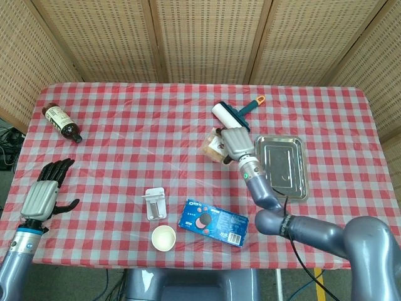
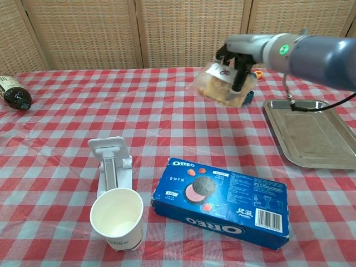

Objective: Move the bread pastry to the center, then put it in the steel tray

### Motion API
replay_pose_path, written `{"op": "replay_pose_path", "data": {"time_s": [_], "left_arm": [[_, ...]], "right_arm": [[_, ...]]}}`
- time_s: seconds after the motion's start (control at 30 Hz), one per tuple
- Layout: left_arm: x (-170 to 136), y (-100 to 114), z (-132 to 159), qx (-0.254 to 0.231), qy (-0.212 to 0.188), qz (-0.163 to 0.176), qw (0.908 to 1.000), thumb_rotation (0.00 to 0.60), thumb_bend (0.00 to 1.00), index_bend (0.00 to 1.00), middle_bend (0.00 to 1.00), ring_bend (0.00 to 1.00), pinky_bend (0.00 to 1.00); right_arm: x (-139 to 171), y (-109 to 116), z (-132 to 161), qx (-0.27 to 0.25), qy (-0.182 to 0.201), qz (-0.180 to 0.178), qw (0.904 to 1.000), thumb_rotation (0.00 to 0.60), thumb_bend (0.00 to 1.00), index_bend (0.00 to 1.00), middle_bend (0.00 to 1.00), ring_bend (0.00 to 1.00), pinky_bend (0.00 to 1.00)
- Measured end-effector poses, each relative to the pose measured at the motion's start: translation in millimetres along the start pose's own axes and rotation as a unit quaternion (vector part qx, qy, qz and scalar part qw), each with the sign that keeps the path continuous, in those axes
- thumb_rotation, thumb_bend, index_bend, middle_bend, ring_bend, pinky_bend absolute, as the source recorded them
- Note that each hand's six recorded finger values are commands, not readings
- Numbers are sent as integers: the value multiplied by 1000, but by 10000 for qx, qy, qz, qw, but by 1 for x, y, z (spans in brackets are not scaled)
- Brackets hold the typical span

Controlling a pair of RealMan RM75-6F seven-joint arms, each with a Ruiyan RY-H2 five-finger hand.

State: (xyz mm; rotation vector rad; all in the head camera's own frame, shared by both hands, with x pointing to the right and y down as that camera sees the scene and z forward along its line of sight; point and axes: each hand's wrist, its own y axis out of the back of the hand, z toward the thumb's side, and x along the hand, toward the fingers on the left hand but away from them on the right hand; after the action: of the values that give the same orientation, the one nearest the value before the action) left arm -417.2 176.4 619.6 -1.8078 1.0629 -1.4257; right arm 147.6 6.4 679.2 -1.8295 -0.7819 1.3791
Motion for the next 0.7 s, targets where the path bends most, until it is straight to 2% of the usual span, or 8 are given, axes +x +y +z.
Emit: {"op": "replay_pose_path", "data": {"time_s": [0.07,0.17,0.37,0.5,0.7], "left_arm": [[-1,0,2,35,-20,11,10000,600,242,0,0,0,0],[-2,-2,5,87,-51,9,9999,600,242,0,0,0,0],[-4,-4,11,175,-116,11,9998,600,242,0,0,0,0],[-6,-3,15,192,-161,36,9997,600,242,0,0,0,0],[-7,-2,18,197,-203,61,9996,600,242,0,0,0,0]], "right_arm": [[10,11,-27,23,-266,-102,9996,600,117,573,474,483,545],[25,15,-67,32,-679,-128,9976,600,117,572,474,483,545],[53,-3,-128,58,-1276,84,9918,600,117,572,474,483,544],[62,-15,-150,28,-1462,197,9891,600,117,570,470,482,544],[65,-31,-164,51,-1577,320,9870,600,117,542,439,453,542]]}}
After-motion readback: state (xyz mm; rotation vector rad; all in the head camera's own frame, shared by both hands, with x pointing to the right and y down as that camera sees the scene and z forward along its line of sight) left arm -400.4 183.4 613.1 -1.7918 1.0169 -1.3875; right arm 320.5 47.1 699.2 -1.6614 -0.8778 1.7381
